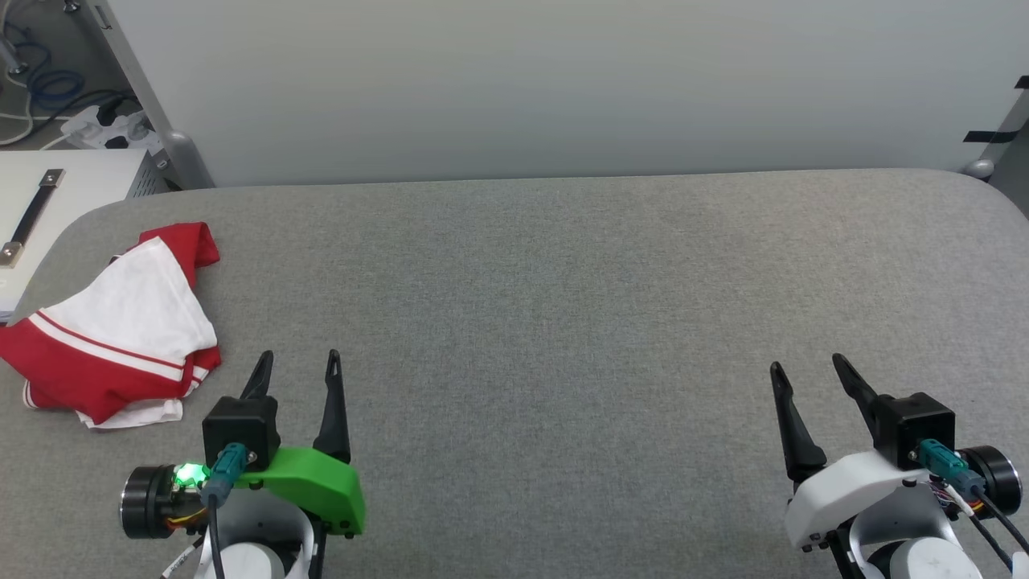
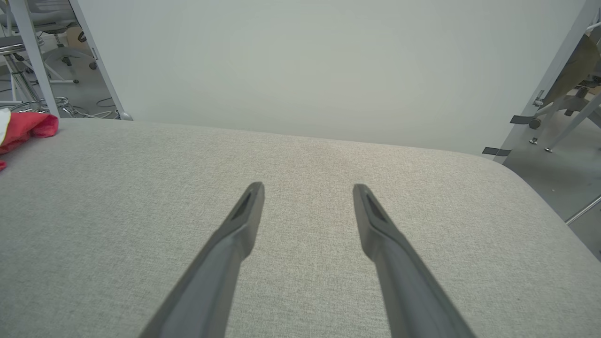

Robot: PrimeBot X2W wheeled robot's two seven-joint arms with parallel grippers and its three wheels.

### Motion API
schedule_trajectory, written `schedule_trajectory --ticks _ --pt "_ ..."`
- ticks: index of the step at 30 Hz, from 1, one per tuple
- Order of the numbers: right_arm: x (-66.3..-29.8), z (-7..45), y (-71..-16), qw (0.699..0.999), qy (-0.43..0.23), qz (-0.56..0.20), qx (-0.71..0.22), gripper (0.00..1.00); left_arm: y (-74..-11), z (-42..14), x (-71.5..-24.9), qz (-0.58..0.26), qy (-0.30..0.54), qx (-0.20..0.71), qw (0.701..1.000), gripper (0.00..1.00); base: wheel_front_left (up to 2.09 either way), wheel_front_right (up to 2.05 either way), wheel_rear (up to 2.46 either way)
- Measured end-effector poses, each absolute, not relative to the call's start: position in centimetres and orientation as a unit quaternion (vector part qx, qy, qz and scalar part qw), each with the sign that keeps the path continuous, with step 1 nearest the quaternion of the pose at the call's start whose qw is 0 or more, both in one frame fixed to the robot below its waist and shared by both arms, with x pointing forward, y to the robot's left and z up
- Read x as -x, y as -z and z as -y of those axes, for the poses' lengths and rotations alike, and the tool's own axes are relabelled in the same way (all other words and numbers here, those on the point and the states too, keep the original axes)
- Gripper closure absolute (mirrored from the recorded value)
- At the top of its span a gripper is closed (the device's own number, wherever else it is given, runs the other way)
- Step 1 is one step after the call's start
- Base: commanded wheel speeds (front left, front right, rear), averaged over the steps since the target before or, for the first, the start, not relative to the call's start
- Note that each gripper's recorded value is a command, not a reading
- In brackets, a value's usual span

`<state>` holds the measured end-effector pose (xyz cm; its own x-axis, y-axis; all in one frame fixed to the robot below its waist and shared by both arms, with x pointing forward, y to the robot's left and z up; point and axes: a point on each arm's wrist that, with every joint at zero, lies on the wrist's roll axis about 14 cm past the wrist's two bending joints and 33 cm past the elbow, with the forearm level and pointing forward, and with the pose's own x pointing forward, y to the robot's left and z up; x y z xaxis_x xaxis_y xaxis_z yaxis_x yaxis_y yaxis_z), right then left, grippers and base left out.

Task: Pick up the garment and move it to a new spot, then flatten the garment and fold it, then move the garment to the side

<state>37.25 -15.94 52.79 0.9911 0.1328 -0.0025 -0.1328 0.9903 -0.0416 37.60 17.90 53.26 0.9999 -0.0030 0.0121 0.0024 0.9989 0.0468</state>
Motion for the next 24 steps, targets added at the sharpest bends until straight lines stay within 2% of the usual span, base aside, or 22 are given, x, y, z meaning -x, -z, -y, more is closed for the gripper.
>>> schedule_trajectory --ticks 24 --pt "-37.27 16.36 -53.01 0.998 -0.06 0.016 0.002 0.0 -52.79 -17.54 -37.6 0.012 0.007 -0.001 1.0 0.0 0.0 0.0 0.0"
